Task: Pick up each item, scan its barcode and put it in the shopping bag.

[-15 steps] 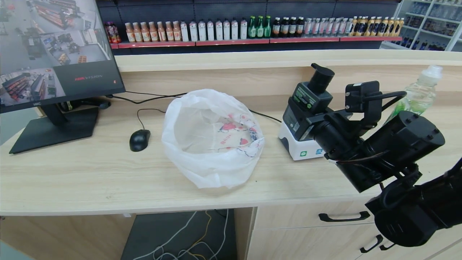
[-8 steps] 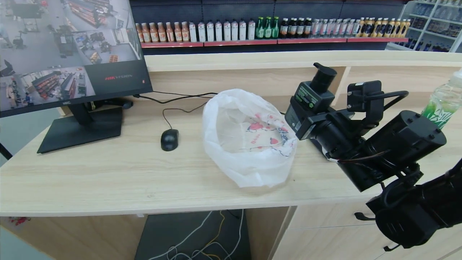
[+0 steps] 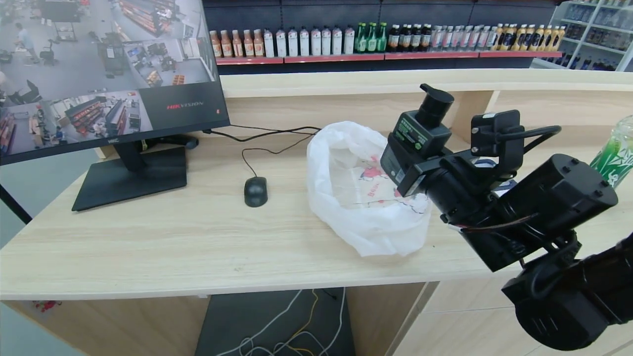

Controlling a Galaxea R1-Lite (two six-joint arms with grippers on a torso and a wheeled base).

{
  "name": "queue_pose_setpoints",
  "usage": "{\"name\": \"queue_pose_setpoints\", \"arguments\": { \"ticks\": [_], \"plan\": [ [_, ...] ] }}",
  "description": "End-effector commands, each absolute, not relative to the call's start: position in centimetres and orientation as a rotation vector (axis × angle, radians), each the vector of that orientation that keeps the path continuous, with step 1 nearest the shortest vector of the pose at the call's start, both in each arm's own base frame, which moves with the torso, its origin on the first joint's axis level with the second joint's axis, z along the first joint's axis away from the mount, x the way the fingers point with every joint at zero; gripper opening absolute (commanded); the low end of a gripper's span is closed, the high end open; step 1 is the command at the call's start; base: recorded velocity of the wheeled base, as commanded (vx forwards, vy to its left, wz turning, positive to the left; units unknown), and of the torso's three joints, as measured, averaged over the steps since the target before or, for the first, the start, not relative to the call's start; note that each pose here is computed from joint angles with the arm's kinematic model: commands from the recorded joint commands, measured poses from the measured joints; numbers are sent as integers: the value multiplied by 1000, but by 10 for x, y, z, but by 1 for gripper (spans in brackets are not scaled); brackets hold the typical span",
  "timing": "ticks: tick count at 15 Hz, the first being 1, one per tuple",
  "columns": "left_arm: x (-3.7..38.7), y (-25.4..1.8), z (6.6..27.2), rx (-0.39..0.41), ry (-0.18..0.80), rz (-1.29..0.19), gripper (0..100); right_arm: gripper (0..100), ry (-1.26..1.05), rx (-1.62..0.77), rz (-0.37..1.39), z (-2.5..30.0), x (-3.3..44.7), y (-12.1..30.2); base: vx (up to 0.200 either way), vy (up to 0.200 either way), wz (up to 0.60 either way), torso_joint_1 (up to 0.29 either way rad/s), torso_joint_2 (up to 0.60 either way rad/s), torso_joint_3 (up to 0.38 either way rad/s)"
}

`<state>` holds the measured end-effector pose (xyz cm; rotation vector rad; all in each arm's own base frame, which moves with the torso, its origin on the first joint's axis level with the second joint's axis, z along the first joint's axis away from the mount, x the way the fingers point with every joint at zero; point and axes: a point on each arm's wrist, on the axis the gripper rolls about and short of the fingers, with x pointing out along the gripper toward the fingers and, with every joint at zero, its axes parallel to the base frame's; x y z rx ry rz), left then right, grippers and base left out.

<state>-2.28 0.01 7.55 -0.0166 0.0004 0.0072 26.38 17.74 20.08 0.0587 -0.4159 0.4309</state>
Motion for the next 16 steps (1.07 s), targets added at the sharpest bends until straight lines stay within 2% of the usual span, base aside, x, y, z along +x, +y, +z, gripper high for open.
{"name": "queue_pose_setpoints", "arguments": {
  "ticks": [1,6,16],
  "plan": [
    [-23,0,75,-17,0,8,100,0,-426,111,417,207,254,196,0,0,0,0,0,0],
    [-23,0,75,-17,0,8,100,0,-380,159,383,188,272,226,0,0,0,0,0,0],
    [-23,0,75,-17,0,8,100,0,-371,90,301,150,334,232,0,0,0,0,0,0]
  ]
}}
